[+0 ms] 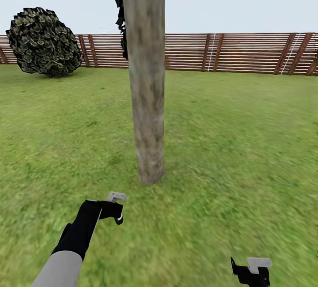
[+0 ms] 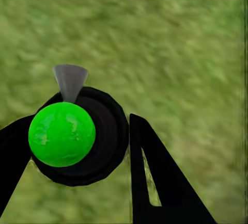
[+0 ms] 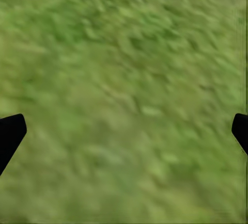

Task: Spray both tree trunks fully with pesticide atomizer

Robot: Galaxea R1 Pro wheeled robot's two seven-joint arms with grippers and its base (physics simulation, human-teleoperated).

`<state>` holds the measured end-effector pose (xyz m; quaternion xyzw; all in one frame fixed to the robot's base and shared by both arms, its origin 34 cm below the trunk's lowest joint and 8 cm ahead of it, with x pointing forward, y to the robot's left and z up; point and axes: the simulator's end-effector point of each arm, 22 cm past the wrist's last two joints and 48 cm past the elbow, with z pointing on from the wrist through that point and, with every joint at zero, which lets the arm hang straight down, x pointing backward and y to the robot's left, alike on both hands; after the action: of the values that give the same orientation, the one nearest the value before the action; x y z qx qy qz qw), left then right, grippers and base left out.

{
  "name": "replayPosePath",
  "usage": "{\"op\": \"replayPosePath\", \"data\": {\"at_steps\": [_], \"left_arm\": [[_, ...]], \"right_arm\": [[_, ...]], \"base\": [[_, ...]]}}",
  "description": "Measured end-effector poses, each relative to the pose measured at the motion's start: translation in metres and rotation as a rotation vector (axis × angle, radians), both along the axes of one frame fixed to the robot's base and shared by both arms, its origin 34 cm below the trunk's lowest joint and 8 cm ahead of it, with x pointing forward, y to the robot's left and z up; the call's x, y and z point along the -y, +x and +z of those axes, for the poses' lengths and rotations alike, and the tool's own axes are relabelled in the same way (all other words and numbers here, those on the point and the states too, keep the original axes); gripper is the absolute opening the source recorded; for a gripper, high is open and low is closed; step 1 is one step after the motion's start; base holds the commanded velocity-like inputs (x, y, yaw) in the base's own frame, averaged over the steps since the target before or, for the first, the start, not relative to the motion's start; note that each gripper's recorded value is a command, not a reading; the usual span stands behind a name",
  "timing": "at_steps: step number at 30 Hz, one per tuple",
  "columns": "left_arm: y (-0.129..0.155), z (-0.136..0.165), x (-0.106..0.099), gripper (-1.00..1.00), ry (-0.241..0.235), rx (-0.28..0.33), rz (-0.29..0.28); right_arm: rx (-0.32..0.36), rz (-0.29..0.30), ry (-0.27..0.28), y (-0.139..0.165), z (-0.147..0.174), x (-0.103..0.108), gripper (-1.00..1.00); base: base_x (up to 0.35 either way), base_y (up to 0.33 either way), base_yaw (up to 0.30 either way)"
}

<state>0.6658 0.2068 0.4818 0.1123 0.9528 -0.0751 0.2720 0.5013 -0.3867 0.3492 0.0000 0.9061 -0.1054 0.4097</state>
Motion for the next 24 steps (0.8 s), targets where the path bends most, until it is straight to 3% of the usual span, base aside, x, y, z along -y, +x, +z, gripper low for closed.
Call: {"op": "replayPosePath", "data": {"at_steps": [11, 13, 16, 24], "left_arm": [[0.005, 0.012, 0.004, -1.0, -0.026, 0.032, 0.009], [0.006, 0.012, -0.005, -1.0, -0.02, 0.034, 0.023], [0.006, 0.013, -0.004, -1.0, -0.025, 0.033, 0.025], [0.006, 0.012, -0.003, -1.0, -0.023, 0.033, 0.02]], "right_arm": [[0.0, 0.002, 0.013, 0.0, -0.001, -0.009, 1.0], [-0.038, 0.004, 0.038, -0.014, -0.012, -0.018, 1.0], [-0.038, 0.003, 0.039, -0.015, -0.013, -0.018, 1.0], [-0.039, 0.003, 0.039, -0.015, -0.013, -0.018, 1.0]], "base": [[0.304, -0.158, -0.065], [0.286, 0.0, 0.0], [0.307, -0.049, 0.0], [0.014, -0.249, 0.0]]}}
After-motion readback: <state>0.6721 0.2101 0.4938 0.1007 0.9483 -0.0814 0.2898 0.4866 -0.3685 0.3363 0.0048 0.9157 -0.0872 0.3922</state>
